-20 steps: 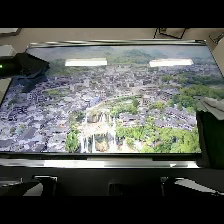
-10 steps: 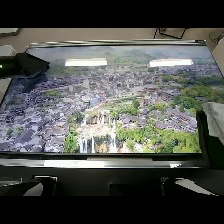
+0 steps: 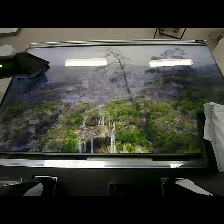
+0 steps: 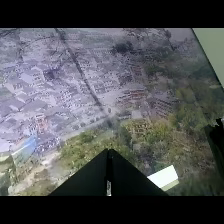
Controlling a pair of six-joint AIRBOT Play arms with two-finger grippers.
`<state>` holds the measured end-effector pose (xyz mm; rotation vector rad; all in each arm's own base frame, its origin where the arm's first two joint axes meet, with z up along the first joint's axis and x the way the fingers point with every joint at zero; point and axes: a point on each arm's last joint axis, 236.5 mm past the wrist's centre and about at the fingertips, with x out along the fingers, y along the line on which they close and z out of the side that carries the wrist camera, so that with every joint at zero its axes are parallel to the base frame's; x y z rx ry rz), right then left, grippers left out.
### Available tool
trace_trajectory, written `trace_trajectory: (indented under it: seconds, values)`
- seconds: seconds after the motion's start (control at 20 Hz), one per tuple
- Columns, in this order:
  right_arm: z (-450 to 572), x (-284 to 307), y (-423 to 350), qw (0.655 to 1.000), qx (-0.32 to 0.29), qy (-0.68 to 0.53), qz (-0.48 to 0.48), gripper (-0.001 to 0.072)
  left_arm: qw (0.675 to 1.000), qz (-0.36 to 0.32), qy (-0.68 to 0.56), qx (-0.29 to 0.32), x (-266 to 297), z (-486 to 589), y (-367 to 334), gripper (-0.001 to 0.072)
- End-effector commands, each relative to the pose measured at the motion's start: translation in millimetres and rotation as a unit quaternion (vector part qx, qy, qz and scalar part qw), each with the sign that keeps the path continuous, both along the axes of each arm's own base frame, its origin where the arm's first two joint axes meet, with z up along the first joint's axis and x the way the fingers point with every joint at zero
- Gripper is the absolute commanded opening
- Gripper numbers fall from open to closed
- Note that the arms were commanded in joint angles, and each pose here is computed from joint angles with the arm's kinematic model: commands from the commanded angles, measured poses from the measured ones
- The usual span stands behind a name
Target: Fold the clothes and pants, and hang the long-sleeved shirts on hangers.
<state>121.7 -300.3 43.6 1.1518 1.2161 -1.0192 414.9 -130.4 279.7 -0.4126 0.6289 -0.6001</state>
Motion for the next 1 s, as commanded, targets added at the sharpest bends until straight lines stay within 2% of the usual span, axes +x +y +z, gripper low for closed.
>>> trace_trajectory:
  seconds: [0.0, 0.1, 0.15, 0.25, 0.3, 0.4, 0.45, 0.5, 0.55, 0.6, 0.7, 0.95]
  values:
    - [87, 77, -46, 0.977, -0.132, -0.165, 0.036, 0.0616, 0.998, 0.034, -0.048, -0.028, 17, 27, 6, 0.0028]
    - [194, 145, -65, 0.913, -0.271, -0.292, 0.085, 0.0618, 0.990, 0.080, -0.115, -0.013, 37, 52, 23, 0.0026]
    - [241, 177, -56, 0.877, -0.325, -0.331, 0.121, 0.0619, 0.985, 0.105, -0.138, 0.018, 47, 56, 33, 0.0025]
    - [288, 235, -7, 0.829, -0.363, -0.378, 0.196, 0.0619, 0.973, 0.163, -0.119, 0.108, 66, 30, 62, 0.0025]
    - [290, 261, 25, 0.818, -0.350, -0.392, 0.233, 0.0618, 0.965, 0.191, -0.085, 0.158, 72, 4, 77, 0.0025]
    - [255, 301, 95, 0.827, -0.282, -0.375, 0.308, 0.0617, 0.946, 0.226, 0.019, 0.232, 68, -58, 106, 0.0028]
    - [223, 312, 129, 0.842, -0.230, -0.348, 0.344, 0.0617, 0.941, 0.220, 0.081, 0.246, 60, -92, 109, 0.0089]
    - [190, 316, 162, 0.850, -0.175, -0.316, 0.383, 0.0623, 0.932, 0.201, 0.152, 0.261, 44, -130, 108, 0.0328]
    - [153, 314, 195, 0.856, -0.111, -0.277, 0.422, 0.0643, 0.920, 0.174, 0.225, 0.268, 23, -166, 102, 0.0617]
    - [122, 309, 223, 0.857, -0.059, -0.241, 0.452, 0.0642, 0.907, 0.140, 0.293, 0.269, -2, -200, 93, 0.0697]
    - [84, 305, 264, 0.846, -0.006, -0.196, 0.495, 0.0642, 0.903, 0.106, 0.329, 0.257, -24, -236, 75, 0.0697]
    - [74, 307, 289, 0.831, -0.018, -0.177, 0.528, 0.0635, 0.908, 0.105, 0.315, 0.256, -27, -247, 69, 0.0697]
